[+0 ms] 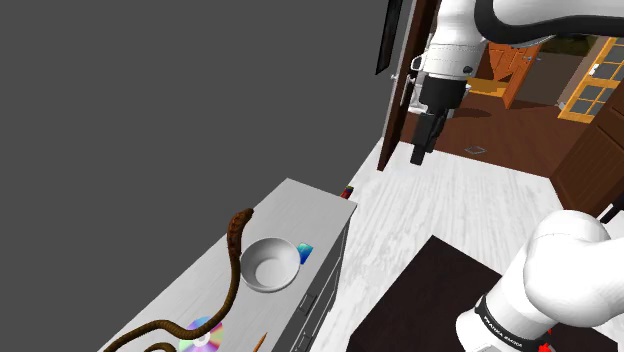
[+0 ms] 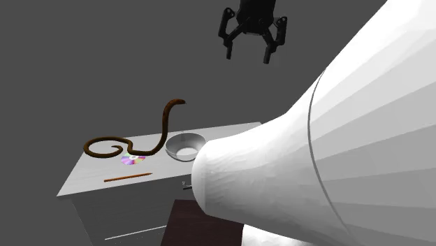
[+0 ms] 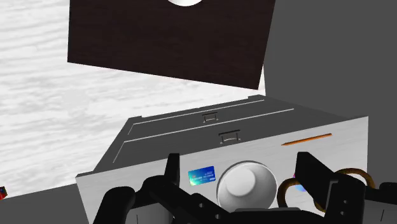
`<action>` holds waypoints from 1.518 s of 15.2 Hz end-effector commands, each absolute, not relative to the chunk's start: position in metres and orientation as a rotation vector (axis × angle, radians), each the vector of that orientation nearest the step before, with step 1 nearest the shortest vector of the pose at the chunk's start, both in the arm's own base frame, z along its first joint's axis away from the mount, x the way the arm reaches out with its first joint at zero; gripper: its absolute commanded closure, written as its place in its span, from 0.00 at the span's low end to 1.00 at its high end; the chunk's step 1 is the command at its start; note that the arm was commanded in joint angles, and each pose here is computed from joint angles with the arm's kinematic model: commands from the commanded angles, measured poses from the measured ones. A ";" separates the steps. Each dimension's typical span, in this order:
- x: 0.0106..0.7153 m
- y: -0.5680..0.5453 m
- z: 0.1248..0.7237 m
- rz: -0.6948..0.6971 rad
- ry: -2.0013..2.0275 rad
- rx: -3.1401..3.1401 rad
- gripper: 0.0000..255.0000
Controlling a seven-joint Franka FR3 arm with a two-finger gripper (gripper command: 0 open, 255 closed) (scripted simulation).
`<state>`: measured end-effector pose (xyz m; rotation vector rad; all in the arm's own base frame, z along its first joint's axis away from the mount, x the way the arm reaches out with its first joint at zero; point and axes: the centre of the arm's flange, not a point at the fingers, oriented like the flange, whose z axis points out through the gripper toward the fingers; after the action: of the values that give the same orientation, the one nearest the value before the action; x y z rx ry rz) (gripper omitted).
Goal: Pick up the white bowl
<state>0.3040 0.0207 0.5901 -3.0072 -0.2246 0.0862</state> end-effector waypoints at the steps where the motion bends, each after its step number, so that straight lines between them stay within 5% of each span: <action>1: 0.304 0.021 0.590 0.086 -0.225 -3.007 0.00; 23: 0.477 0.095 0.369 0.101 -0.208 -2.959 0.00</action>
<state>0.4692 0.0926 0.3780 -2.9609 -0.2093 0.1020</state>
